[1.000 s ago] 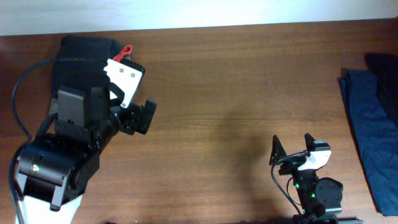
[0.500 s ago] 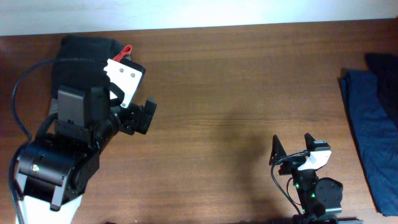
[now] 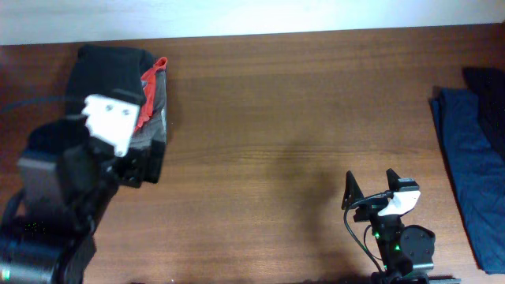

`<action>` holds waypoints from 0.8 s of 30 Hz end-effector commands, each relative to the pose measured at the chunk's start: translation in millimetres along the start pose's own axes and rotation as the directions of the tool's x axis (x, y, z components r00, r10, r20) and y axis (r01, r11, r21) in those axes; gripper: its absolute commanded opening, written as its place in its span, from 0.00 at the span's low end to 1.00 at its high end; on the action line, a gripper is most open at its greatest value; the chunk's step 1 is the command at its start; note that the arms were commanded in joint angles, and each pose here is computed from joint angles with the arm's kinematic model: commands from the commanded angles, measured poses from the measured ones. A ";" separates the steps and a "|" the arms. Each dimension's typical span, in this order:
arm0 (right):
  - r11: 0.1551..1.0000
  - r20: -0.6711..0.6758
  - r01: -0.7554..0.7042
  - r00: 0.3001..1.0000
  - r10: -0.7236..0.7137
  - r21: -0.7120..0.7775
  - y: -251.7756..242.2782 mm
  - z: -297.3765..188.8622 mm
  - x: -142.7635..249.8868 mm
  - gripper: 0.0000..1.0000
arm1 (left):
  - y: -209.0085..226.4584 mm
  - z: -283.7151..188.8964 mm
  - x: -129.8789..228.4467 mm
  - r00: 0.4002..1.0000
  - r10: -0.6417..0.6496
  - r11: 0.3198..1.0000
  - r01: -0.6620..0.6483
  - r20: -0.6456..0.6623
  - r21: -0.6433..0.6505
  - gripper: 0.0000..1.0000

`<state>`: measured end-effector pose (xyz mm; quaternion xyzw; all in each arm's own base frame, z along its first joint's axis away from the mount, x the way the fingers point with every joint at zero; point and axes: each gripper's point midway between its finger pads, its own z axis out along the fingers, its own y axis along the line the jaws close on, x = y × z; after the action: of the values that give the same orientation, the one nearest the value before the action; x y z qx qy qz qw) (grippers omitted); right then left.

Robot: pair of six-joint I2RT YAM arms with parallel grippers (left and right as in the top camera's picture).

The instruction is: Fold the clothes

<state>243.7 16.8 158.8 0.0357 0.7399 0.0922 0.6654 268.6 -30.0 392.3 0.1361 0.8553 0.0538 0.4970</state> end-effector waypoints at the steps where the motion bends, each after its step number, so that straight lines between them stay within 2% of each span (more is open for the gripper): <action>1: 1.000 0.002 0.006 1.000 -0.006 0.005 -2.0 0.4 2.2 0.99 | 4.7 5.2 22.9 0.997 -0.066 0.998 0.066 0.046 0.011 1.00; 6: 1.000 0.002 0.006 1.000 -0.006 0.005 -1.9 0.4 2.2 0.99 | -17.2 38.2 85.0 0.984 -0.085 0.996 0.078 0.159 0.050 0.99; 12: 1.000 0.002 0.006 1.000 -0.006 0.005 -1.9 0.4 2.2 0.98 | -51.0 70.5 138.1 0.948 -0.076 0.991 0.038 0.309 0.125 0.99; 16: 1.000 0.002 0.006 1.000 -0.006 0.005 -1.9 0.4 2.2 0.99 | -62.7 89.8 175.0 0.935 -0.108 0.988 0.064 0.337 0.138 0.99; 20: 1.000 0.002 0.006 1.000 -0.006 0.005 -1.9 0.4 2.2 0.99 | -69.6 99.5 199.8 0.929 -0.106 0.989 0.062 0.354 0.134 0.99; 24: 1.000 0.002 0.006 1.000 -0.006 0.005 -1.9 0.4 2.2 0.99 | -71.3 96.7 206.0 0.905 -0.097 0.992 0.052 0.414 0.118 0.99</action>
<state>244.0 16.7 158.2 0.0358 0.7396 0.0921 0.6657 246.4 -42.6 153.7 0.1392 0.7540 -0.0363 0.6409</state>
